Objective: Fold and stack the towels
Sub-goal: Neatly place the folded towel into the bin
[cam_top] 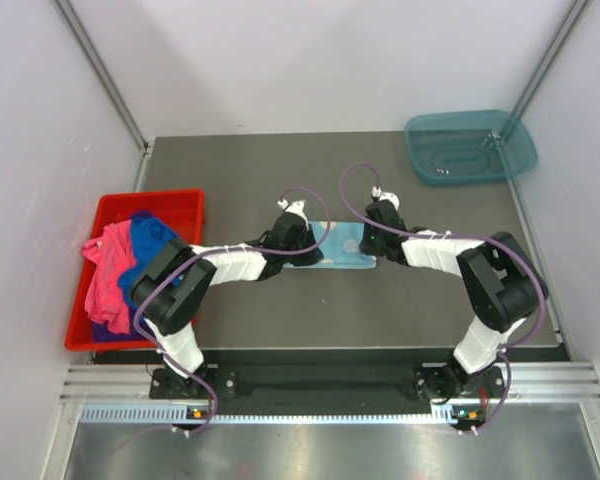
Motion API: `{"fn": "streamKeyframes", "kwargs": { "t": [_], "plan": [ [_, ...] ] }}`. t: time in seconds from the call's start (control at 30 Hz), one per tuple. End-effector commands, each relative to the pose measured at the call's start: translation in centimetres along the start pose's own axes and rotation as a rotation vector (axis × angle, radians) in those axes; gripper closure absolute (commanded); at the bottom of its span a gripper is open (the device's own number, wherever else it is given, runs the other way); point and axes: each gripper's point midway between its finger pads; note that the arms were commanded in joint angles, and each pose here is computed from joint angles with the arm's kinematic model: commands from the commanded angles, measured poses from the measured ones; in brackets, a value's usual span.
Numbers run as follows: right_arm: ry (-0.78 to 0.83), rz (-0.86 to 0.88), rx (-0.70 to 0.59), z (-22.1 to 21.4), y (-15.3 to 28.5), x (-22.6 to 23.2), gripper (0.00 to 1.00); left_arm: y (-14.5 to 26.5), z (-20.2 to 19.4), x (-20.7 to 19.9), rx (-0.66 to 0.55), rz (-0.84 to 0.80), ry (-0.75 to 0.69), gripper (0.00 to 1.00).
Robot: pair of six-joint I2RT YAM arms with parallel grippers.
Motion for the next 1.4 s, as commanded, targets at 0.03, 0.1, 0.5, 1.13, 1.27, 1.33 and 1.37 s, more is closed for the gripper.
{"fn": "streamKeyframes", "kwargs": {
  "t": [0.03, 0.1, 0.5, 1.13, 1.27, 1.33, 1.37],
  "plan": [
    [0.118, -0.168, 0.022, 0.1, 0.0, -2.5, 0.99, 4.6, 8.1, -2.8, -0.211, 0.012, 0.014, 0.86],
    [0.182, -0.225, -0.033, 2.6, 0.1, -2.6, 1.0, 6.2, 9.2, -2.5, -0.229, 0.06, 0.008, 0.86],
    [0.455, -0.557, -0.188, 16.3, -3.7, -4.1, 1.0, 18.2, 12.3, -2.8, -0.307, 0.122, -0.108, 0.86],
    [0.521, -0.878, -0.466, 33.7, -3.6, -5.9, 1.0, 23.1, 6.1, 3.6, -0.176, 0.312, -0.264, 0.86],
    [0.525, -0.916, -0.465, 35.3, -1.9, -7.9, 1.0, 23.6, 5.0, 4.2, -0.107, 0.337, -0.299, 0.87],
    [0.518, -0.932, -0.469, 36.1, -1.1, -8.9, 1.0, 24.0, 4.6, 4.8, -0.097, 0.359, -0.311, 0.87],
    [0.521, -0.94, -0.468, 36.5, -0.7, -9.3, 1.0, 24.2, 4.5, 4.9, -0.095, 0.362, -0.313, 0.87]
  ]
}}
Point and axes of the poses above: each gripper's point midway between its finger pads, its own y axis back along the fingers, its own x axis along the line the jaws close on, z = x × y, and after that the axes turned 8 degrees about -y, right-handed
